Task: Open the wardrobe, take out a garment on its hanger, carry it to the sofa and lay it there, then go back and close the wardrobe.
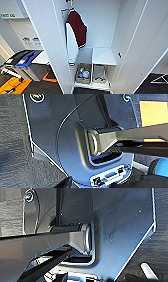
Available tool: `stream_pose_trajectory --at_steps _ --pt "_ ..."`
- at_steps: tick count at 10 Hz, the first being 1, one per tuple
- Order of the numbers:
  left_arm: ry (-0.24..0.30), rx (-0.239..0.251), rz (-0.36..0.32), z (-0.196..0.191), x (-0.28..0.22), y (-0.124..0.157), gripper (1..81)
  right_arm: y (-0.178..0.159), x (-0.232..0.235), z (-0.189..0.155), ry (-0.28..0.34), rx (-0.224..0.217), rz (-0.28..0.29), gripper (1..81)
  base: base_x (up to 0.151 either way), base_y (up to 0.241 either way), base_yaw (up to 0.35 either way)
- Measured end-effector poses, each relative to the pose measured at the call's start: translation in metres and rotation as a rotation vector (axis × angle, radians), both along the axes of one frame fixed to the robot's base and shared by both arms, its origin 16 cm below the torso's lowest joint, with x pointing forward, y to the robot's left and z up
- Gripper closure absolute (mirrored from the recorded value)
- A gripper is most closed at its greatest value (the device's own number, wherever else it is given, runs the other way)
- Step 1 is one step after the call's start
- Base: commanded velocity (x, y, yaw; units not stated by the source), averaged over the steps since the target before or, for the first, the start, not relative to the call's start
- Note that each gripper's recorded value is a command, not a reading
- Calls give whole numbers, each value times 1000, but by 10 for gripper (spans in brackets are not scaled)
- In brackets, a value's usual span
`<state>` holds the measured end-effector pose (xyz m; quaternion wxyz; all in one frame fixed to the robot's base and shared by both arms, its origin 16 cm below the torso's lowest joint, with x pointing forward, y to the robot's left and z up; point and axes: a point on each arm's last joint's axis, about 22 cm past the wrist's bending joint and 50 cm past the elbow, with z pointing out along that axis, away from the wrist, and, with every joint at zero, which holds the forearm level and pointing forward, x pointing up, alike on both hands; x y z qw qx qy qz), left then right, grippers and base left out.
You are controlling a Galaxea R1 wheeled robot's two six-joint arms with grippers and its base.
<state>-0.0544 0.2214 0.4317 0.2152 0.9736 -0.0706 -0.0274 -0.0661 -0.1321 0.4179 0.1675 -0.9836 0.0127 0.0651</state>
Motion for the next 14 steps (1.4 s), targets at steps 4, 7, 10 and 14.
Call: stream_pose_trajectory --at_steps 4,7,10,14 --pt "-8 1 4 -1 12 1 10 0 5 -1 -5 0 6 10 78 0 0" --pt "-3 1 5 -1 9 1 10 -1 8 -1 -8 0 5 10 0 0 0" --pt "4 1 6 0 -1 0 10 -1 1 0 -2 0 5 10 81 0 0" --pt "-4 2 5 -1 8 1 10 -1 7 -1 -9 0 9 10 82 0 0"
